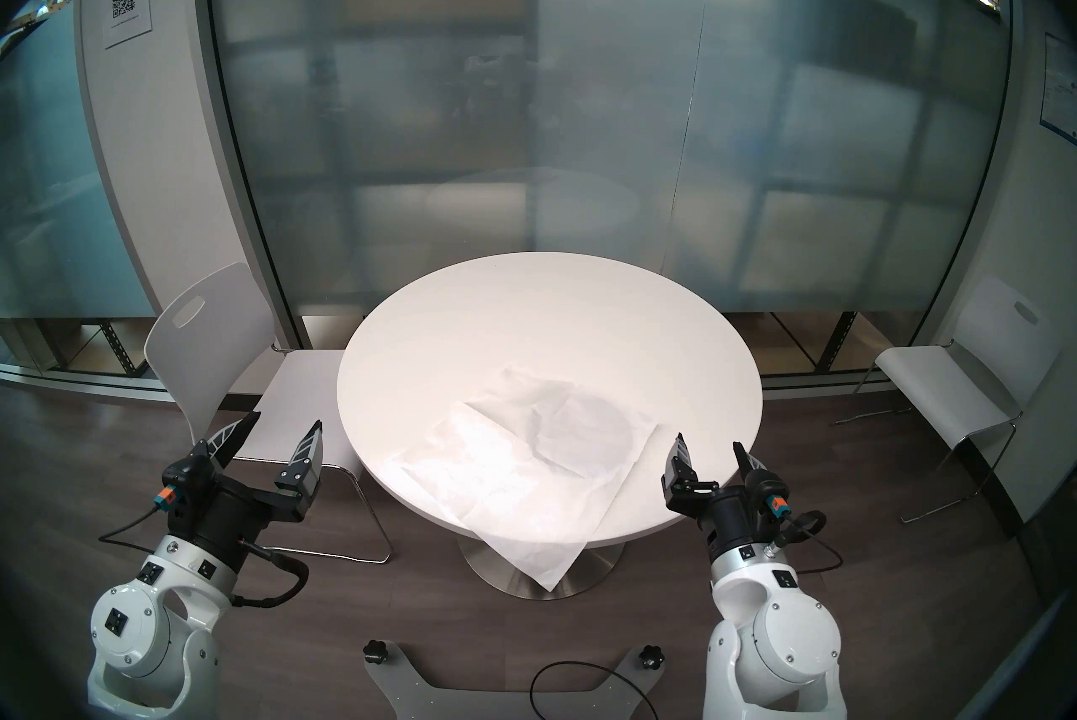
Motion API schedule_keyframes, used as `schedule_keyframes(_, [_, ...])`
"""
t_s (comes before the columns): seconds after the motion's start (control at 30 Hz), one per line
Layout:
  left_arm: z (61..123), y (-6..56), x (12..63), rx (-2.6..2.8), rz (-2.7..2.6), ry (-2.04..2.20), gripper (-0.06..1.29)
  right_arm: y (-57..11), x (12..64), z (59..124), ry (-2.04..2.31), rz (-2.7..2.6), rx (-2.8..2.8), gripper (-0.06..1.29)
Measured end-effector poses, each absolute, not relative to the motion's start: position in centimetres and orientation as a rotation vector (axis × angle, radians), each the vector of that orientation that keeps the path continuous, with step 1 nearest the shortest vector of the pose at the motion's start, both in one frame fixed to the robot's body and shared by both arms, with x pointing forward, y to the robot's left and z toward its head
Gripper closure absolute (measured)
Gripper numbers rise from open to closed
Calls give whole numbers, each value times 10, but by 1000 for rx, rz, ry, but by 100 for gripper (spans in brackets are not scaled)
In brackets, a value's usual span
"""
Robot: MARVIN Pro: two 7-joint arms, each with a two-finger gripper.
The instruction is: Fold the napkin in half twice and place it beside the plate
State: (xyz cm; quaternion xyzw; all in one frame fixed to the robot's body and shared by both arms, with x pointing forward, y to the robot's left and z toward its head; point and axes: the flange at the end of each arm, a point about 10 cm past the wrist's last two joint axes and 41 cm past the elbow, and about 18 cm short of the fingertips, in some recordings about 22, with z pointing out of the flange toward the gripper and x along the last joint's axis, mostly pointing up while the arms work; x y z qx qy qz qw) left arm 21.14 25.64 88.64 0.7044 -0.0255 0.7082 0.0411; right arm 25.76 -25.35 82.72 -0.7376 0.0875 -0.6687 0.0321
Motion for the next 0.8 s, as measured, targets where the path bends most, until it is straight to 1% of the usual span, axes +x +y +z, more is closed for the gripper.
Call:
schedule_keyframes(0.47, [886, 256, 211, 2157, 2168, -78, 0, -262, 287, 805, 348, -1896, -2312, 0])
schedule_keyframes(0.8, [886, 256, 211, 2158, 2168, -78, 0, -256, 308, 792, 389, -1789, -2289, 0])
